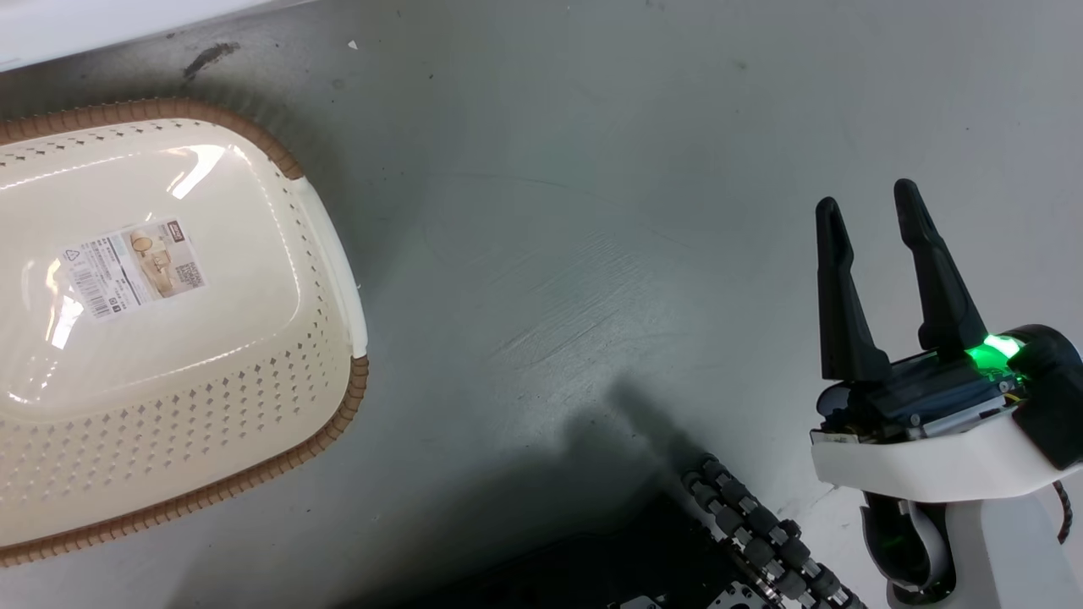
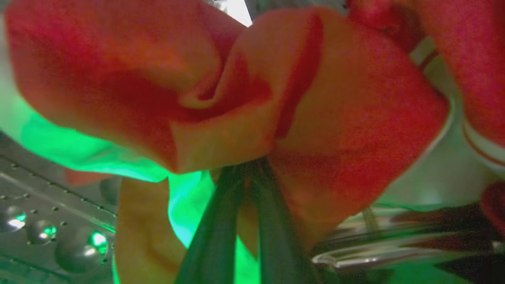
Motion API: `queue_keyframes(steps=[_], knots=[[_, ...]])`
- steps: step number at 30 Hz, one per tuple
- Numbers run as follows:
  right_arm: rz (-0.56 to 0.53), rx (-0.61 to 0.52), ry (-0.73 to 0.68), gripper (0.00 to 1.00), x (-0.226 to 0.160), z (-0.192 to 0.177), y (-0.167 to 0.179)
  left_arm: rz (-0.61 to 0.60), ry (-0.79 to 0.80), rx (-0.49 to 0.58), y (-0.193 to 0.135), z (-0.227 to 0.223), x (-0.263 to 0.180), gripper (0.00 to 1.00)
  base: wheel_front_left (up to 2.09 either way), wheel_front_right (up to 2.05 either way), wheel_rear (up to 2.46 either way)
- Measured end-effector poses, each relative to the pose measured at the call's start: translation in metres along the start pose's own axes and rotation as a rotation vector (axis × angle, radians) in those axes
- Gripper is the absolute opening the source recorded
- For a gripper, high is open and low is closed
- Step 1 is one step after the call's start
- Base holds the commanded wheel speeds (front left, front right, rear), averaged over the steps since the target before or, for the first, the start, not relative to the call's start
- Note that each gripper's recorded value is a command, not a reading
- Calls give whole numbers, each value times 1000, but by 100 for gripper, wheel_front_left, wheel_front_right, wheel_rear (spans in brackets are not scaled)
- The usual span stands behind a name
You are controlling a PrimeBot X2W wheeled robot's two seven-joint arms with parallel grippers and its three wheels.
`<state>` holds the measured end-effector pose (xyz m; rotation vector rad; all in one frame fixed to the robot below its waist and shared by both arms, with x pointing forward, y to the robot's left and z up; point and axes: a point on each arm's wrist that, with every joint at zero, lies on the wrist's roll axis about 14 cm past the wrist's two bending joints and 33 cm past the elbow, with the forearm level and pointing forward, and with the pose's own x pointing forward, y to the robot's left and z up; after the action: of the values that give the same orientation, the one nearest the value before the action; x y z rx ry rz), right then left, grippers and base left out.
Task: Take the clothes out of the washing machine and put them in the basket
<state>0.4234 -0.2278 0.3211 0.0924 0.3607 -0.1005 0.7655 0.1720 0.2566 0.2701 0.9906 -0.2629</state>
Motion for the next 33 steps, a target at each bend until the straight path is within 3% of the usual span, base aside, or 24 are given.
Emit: queue_keyframes(steps=[9, 14, 21, 25, 33], knots=[[2, -4, -10, 100, 5, 2, -1, 25, -109, -1, 10, 14, -3, 0, 0, 0, 0], [28, -57, -60, 100, 13, 18, 3, 69, -209, 84, 14, 31, -13, 0, 0, 0, 0], [41, -74, -122, 100, 22, 37, 6, 75, -402, 115, 10, 61, -35, 0, 0, 0, 0], [54, -74, -169, 100, 24, 53, 10, 21, -436, 106, -13, 38, -35, 0, 0, 0, 0], [88, -88, -253, 100, 14, 87, 24, -12, -562, 88, -32, 20, -84, 0, 0, 0, 0]])
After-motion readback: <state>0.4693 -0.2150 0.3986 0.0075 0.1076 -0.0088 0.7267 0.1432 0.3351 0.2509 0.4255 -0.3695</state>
